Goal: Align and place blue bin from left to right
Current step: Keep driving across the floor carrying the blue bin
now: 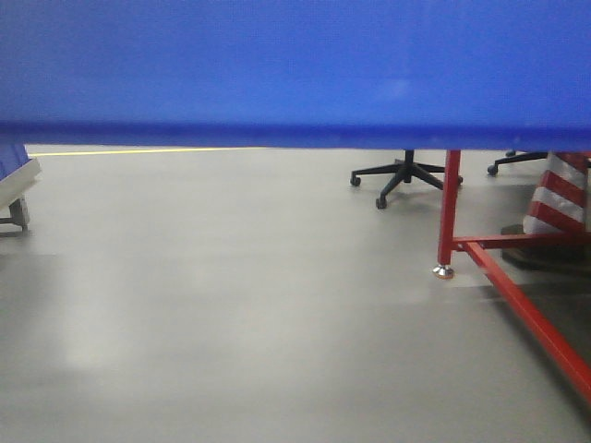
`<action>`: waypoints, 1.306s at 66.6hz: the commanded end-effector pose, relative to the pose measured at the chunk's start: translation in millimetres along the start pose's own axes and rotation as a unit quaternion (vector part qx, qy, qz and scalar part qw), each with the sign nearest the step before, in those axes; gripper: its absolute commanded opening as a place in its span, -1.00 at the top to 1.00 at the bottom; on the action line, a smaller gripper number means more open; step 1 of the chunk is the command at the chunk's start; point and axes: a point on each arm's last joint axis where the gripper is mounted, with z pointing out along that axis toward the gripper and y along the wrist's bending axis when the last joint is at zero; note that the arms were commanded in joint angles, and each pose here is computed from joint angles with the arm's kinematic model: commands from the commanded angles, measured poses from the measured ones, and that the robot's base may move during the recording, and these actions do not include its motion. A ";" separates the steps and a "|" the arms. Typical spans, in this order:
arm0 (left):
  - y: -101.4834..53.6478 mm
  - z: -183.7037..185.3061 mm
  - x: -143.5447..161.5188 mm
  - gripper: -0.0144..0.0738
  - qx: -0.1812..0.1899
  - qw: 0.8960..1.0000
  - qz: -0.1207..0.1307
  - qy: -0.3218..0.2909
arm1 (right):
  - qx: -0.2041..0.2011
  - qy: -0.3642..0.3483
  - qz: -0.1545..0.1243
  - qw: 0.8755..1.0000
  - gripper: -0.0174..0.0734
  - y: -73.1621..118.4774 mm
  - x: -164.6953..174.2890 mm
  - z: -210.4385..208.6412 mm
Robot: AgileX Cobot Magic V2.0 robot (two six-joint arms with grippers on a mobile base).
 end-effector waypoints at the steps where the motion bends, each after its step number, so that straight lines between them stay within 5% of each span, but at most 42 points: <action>1: 0.3 -10.0 -10.5 0.92 0.018 0.998 0.009 -0.051 | -0.013 -0.049 -0.015 0.999 0.79 -0.8 -9.4 -8.2; 87: 1.4 -10.1 -11.8 0.92 0.012 0.998 0.015 -0.058 | -0.015 -0.051 -0.015 0.998 0.79 -0.4 -9.8 -8.3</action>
